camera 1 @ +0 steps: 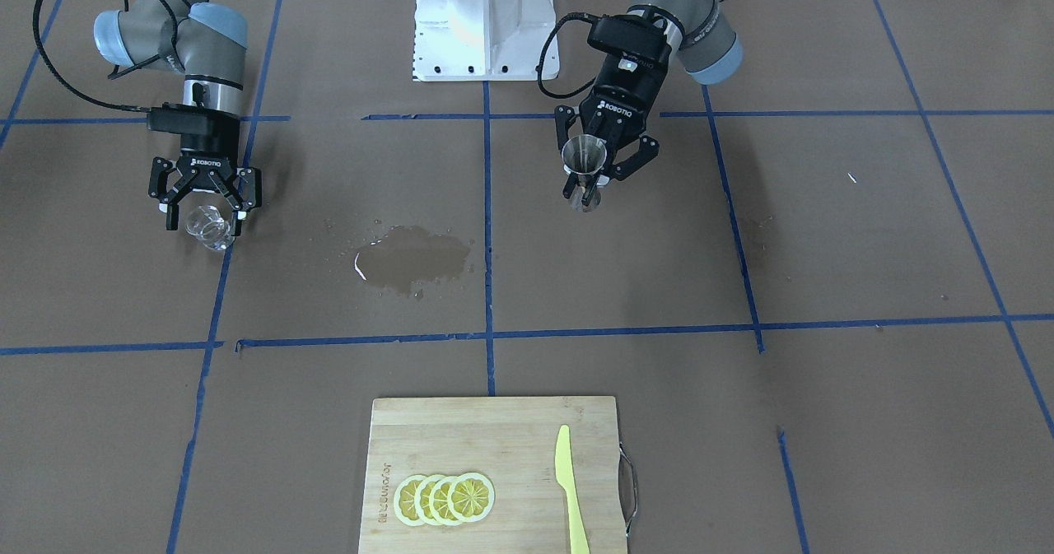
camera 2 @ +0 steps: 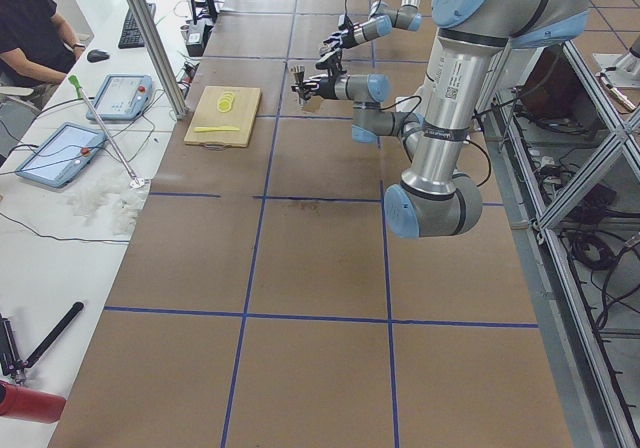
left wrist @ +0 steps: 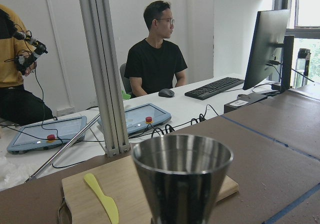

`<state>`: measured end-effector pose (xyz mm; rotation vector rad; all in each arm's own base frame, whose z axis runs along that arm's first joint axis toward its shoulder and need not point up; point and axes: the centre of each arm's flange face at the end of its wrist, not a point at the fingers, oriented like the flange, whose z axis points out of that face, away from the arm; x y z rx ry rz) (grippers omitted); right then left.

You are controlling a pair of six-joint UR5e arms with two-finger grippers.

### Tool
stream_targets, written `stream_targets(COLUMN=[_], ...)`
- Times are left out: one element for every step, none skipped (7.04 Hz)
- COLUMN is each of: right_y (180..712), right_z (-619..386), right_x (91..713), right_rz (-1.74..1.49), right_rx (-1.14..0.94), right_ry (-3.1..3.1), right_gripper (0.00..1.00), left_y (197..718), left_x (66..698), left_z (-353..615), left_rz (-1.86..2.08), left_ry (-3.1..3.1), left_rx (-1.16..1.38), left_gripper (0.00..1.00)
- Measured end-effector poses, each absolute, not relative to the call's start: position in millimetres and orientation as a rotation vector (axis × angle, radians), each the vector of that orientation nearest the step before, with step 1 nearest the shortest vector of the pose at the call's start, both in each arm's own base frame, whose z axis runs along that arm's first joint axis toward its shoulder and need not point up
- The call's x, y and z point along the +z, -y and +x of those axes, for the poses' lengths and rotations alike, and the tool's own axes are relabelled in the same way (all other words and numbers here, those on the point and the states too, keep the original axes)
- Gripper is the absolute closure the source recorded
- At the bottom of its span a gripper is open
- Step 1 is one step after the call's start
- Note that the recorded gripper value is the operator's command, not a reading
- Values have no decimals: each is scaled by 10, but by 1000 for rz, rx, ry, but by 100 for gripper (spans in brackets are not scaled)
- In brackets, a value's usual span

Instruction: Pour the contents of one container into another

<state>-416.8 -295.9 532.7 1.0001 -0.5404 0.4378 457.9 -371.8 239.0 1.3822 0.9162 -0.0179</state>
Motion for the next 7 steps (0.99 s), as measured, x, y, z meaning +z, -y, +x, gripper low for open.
stream_targets(right_y=[2961, 2960, 2959, 2960, 2970, 2989, 3010], right_z=[-4177, -4182, -4188, -4202, -4238, -4267, -4273], right_x=[5318, 5315, 5311, 5323, 5339, 5340, 5336], right_rz=[999, 997, 995, 994, 994, 995, 997], right_rx=[438, 437, 436, 435, 434, 435, 433], right_ry=[542, 544, 545, 544, 541, 539, 535], right_gripper=[17, 17, 16, 16, 16, 16, 16], left_y=[3717, 3713, 3711, 3711, 3710, 3710, 3710], left_x=[2392, 2393, 2394, 2396, 2398, 2398, 2397], left_z=[4579, 4580, 4581, 4582, 4583, 4583, 4582], left_rz=[1382, 1382, 1381, 1381, 1381, 1381, 1381], left_ry=[-916, -916, -917, -917, -916, -917, -918], left_rx=[-17, -17, -17, -17, -17, -17, -17], left_gripper=[100, 100, 100, 100, 100, 100, 100])
